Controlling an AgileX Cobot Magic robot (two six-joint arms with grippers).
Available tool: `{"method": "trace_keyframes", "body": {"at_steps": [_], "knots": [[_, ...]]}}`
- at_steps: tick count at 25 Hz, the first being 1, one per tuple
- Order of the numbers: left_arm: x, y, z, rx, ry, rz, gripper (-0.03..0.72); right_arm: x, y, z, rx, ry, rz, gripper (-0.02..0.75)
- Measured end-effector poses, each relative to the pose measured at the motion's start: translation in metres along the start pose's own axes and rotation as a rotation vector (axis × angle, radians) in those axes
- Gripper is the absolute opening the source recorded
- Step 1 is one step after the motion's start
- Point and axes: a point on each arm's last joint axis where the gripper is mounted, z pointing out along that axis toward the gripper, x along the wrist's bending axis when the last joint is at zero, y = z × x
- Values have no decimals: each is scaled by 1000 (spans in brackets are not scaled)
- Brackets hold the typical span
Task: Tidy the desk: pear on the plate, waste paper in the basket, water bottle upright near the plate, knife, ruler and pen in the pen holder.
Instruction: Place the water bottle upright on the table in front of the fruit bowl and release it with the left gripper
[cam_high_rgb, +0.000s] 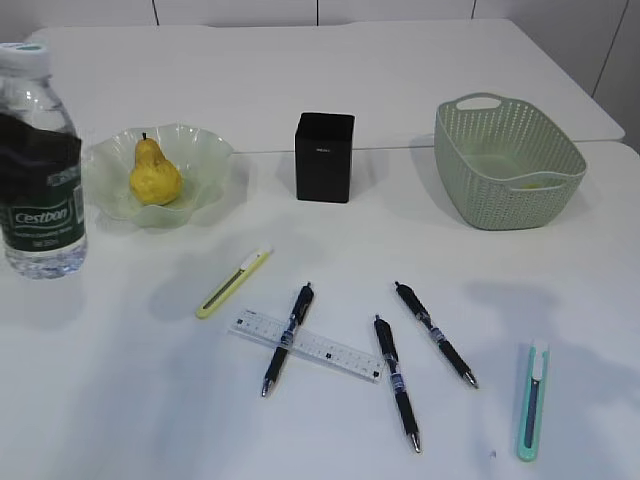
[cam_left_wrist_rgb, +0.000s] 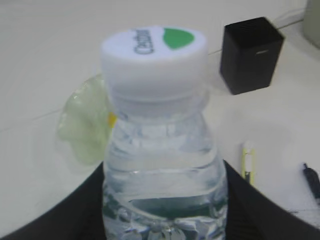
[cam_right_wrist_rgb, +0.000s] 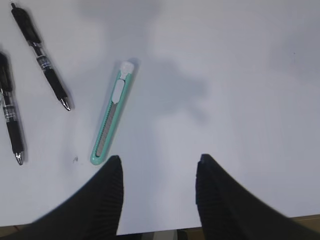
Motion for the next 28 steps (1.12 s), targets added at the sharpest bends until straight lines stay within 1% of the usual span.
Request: {"method": "trace_keyframes", "body": {"at_steps": [2,8,11,15,18,23,25,28], "knots": [[-4,-4,4,-24,-35,5,379,0,0,0,0,0,0,386],[-7,-7,12,-33,-63,7,379,0,0,0,-3,1,-16,386],[-9,-3,13,-75,-84,-5,379,0,1,0,-6,1,-20,386],[-6,3,20,-188,-125,-1,379,0,1,0,-6,-4,-26,386],[9,1,30,-240,-106,-38,379,-1,1,0,-9,-9,-30,386],[42,-15,49,-225,-9,-171,379,-1,1,0,-12,-16,-34,386],[47,-22,56,-207,2,-191,379,-1,1,0,-16,-15,-34,386],[46,-29,67,-215,-20,-203,379,-1,2,0,-18,-15,-34,386]]}}
